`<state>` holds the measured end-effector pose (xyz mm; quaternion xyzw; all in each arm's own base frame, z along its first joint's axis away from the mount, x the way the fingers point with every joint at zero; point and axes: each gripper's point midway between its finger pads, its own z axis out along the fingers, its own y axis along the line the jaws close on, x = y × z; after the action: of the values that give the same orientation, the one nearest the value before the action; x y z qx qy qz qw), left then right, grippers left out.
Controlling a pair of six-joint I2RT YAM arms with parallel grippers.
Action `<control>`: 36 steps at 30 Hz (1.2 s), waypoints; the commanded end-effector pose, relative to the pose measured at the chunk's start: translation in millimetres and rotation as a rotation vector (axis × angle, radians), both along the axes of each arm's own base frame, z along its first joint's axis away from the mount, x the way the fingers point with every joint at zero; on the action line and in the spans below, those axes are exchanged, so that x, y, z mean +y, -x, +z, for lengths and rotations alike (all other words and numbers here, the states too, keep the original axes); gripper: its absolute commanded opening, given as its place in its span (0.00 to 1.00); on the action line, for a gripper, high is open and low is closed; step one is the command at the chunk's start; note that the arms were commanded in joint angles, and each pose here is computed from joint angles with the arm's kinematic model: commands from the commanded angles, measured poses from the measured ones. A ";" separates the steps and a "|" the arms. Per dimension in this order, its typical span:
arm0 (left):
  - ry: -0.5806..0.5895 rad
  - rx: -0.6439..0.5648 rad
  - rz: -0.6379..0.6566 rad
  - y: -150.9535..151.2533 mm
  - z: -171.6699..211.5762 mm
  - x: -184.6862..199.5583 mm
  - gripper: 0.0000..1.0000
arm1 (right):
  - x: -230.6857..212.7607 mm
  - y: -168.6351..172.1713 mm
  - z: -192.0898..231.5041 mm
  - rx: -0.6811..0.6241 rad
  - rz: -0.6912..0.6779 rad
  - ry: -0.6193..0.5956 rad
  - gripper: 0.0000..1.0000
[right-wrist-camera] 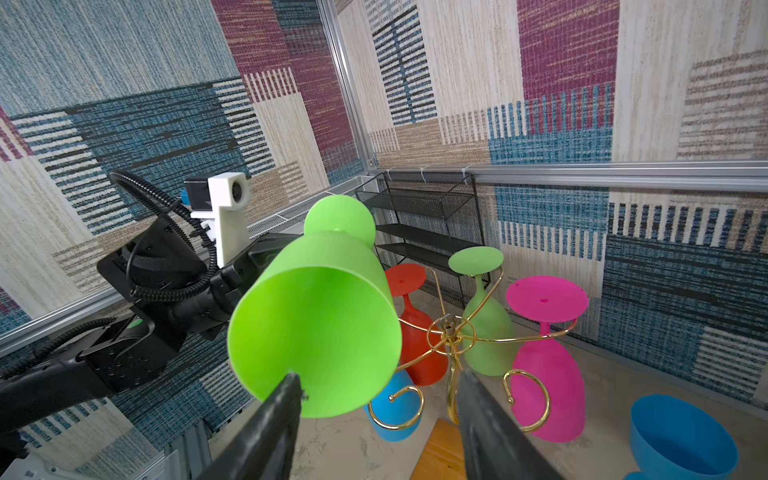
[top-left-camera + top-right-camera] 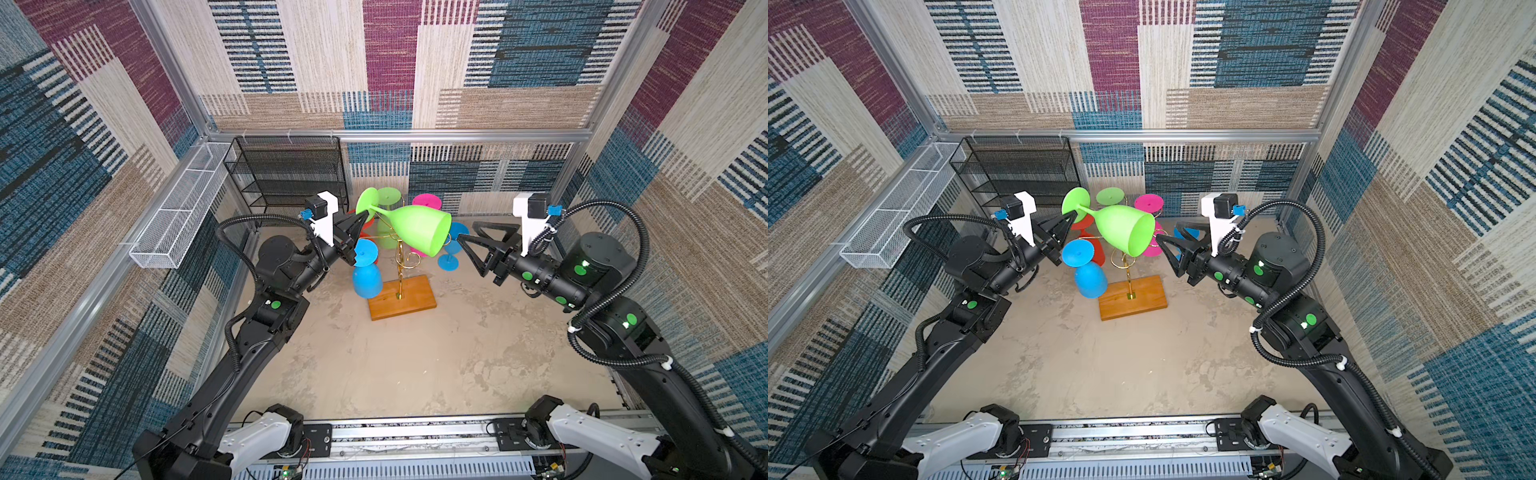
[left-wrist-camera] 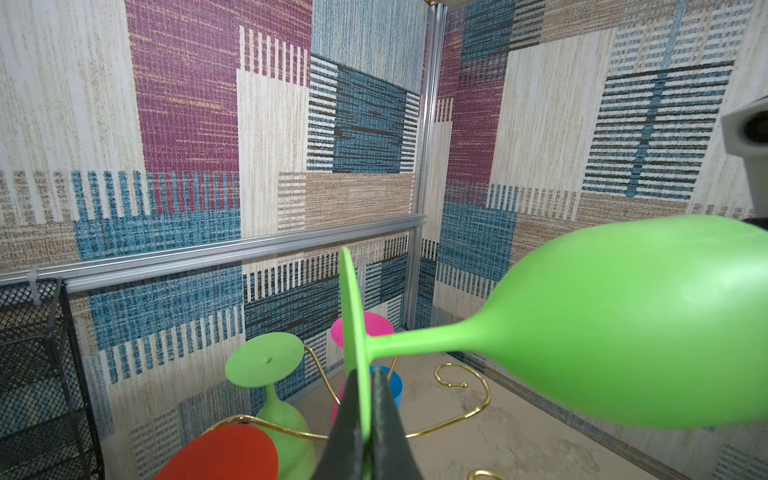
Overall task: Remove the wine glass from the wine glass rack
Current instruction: 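Close the right gripper around the green glass's bowl, then open the left gripper and withdraw it while the right gripper carries the glass away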
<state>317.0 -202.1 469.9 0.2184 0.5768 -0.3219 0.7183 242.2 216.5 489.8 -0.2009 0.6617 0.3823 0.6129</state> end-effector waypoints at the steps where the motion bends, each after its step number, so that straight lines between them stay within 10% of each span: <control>1: 0.027 0.018 -0.008 1.4 1.0 1.0 0.00 | 11.0 -9.9 7.6 -0.013 0.023 -0.031 0.59; 20: 0.034 0.044 -0.008 -2.5 -3.9 1.1 0.00 | 43.1 -45.4 -2.8 0.031 0.064 -0.012 0.01; 28: 0.017 0.058 0.093 -6.7 -6.0 18.4 0.54 | 2.5 -66.5 13.5 0.046 -0.198 0.011 0.00; 36: -0.026 0.073 0.337 -7.7 -8.8 69.8 0.69 | -96.4 -96.7 9.2 0.135 -0.588 0.150 0.00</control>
<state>319.1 -154.6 468.2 0.1406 0.6167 -0.2559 0.7310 329.9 156.5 524.1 -0.0580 0.7127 0.2359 0.6580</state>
